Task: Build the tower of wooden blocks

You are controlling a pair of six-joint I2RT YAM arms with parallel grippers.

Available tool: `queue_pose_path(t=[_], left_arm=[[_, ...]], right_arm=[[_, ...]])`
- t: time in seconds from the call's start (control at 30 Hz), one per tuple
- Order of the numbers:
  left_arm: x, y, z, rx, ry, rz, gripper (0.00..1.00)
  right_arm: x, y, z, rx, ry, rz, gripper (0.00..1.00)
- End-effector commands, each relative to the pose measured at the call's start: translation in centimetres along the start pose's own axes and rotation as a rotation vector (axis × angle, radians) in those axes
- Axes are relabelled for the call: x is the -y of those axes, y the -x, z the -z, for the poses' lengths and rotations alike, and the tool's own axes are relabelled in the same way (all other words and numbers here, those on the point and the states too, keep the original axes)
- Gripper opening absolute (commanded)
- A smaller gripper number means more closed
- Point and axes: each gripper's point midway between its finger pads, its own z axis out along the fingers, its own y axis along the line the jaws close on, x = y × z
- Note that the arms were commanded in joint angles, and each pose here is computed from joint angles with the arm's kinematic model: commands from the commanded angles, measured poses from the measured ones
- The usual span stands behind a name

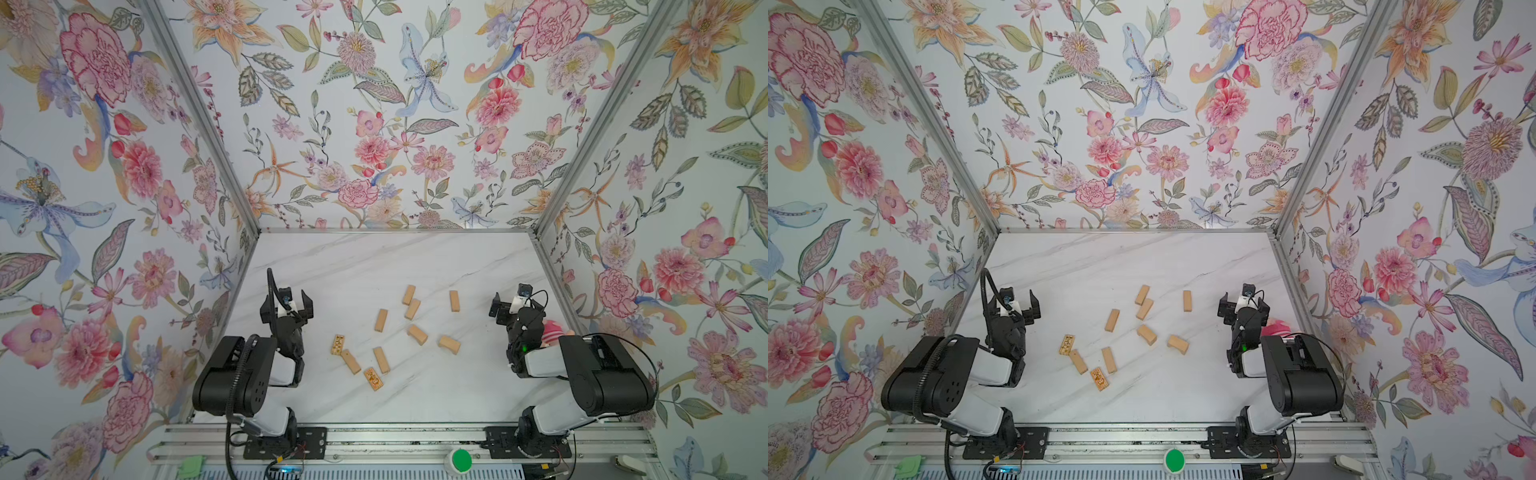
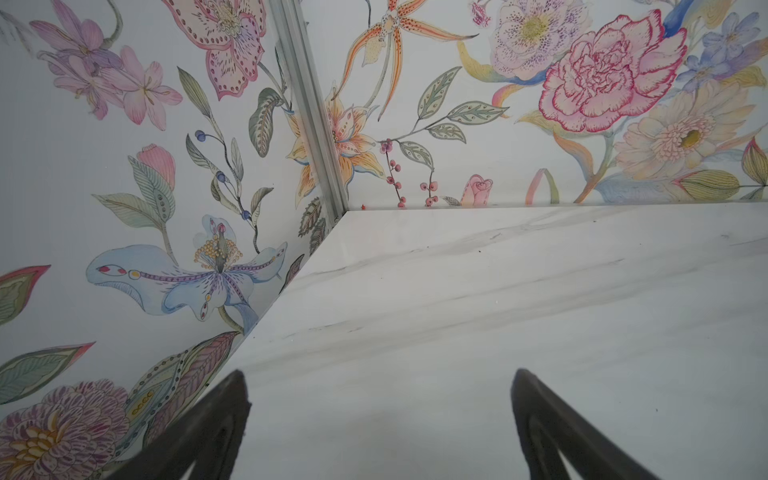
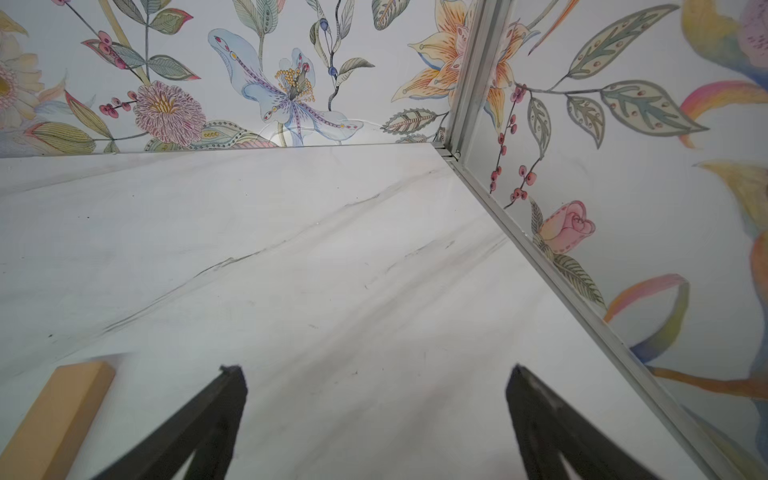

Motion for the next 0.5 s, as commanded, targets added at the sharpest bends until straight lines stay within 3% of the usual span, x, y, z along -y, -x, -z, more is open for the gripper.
queue_pose_path(t=[0.0, 0.47], left_arm=[[0.14, 0.67, -0.14, 0.027, -0.002, -0.004, 0.99], [0.24, 0.67, -0.30, 0.024, -0.006, -0.008, 0.99]], right_arm=[[-0.09, 0.75, -0.14, 0.021, -0.001, -0.011, 0.99], [-0.09, 0.77, -0.15, 0.022, -0.001, -0.011, 0.99]])
